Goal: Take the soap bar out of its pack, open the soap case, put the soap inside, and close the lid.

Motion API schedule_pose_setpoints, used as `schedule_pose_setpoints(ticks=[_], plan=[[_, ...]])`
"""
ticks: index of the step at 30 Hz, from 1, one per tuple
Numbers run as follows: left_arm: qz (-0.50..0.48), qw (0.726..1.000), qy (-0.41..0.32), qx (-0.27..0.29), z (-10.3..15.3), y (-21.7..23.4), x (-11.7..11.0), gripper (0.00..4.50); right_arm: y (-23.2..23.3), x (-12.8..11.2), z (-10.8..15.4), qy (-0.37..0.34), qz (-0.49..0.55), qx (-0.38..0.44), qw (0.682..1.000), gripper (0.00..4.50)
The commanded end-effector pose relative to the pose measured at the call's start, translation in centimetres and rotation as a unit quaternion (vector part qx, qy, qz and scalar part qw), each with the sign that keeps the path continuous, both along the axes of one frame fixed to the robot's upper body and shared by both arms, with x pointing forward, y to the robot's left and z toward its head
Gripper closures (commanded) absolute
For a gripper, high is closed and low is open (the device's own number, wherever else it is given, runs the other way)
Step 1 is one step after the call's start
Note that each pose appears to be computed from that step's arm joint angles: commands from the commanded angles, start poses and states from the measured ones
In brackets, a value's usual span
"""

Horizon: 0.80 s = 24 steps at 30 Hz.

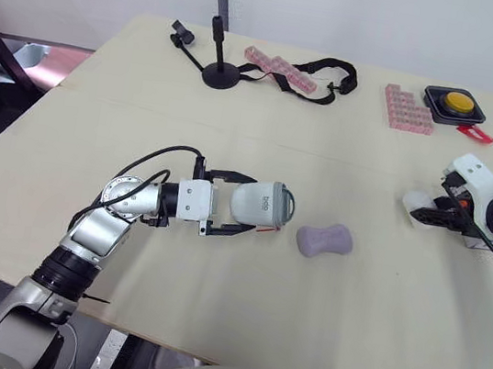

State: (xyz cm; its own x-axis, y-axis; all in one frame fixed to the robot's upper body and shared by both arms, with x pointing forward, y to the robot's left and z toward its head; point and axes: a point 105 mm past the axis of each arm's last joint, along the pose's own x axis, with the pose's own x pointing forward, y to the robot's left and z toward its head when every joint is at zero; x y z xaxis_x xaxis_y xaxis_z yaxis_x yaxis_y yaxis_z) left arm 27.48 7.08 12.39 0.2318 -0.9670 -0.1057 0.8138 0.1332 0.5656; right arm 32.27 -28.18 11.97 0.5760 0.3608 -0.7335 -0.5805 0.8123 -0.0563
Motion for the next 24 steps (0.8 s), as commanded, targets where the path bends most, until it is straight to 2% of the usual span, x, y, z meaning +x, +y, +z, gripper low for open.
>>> schedule_pose_setpoints(ticks=[1, 2, 4, 8, 13, 18, 20, 22, 24], plan=[[0.002, 1.000, -0.016, -0.010, 0.9, 0.1, -0.2, 1.03, -0.5, 0.6, 0.7, -0.018, 0.007, -0.019, 1.000, 2.51], [0.002, 1.000, -0.015, -0.009, 0.9, 0.1, -0.2, 1.03, -0.6, 0.6, 0.7, -0.018, 0.009, -0.020, 1.000, 2.51], [0.002, 1.000, -0.015, -0.009, 0.9, 0.2, -0.3, 1.03, -0.6, 0.8, 0.7, -0.020, 0.009, -0.019, 1.000, 1.47], [0.003, 1.000, -0.015, -0.009, 1.0, 0.2, -0.3, 1.03, -0.5, 1.0, 0.8, -0.029, 0.017, -0.013, 0.999, 0.16], [0.005, 1.000, -0.014, -0.009, 1.0, 0.2, -0.2, 1.03, -0.2, 1.2, 1.6, -0.061, 0.032, 0.000, 0.998, 0.07], [0.024, 0.999, 0.019, -0.015, 0.9, 0.5, 0.2, 1.03, 0.9, 0.9, 4.5, -0.151, 0.085, 0.068, 0.983, 0.07], [0.026, 0.999, 0.039, -0.017, 0.8, 0.6, 0.3, 1.03, 1.2, 0.0, 5.4, -0.211, 0.143, 0.074, 0.964, 0.07], [0.023, 0.998, 0.061, -0.012, 0.7, 0.8, 0.3, 1.03, 2.3, -1.9, 6.3, -0.277, 0.168, 0.174, 0.930, 0.07], [0.024, 0.997, 0.075, -0.001, 0.5, 1.0, 0.3, 1.03, 3.1, -4.5, 5.5, -0.296, 0.194, 0.234, 0.906, 0.07]])
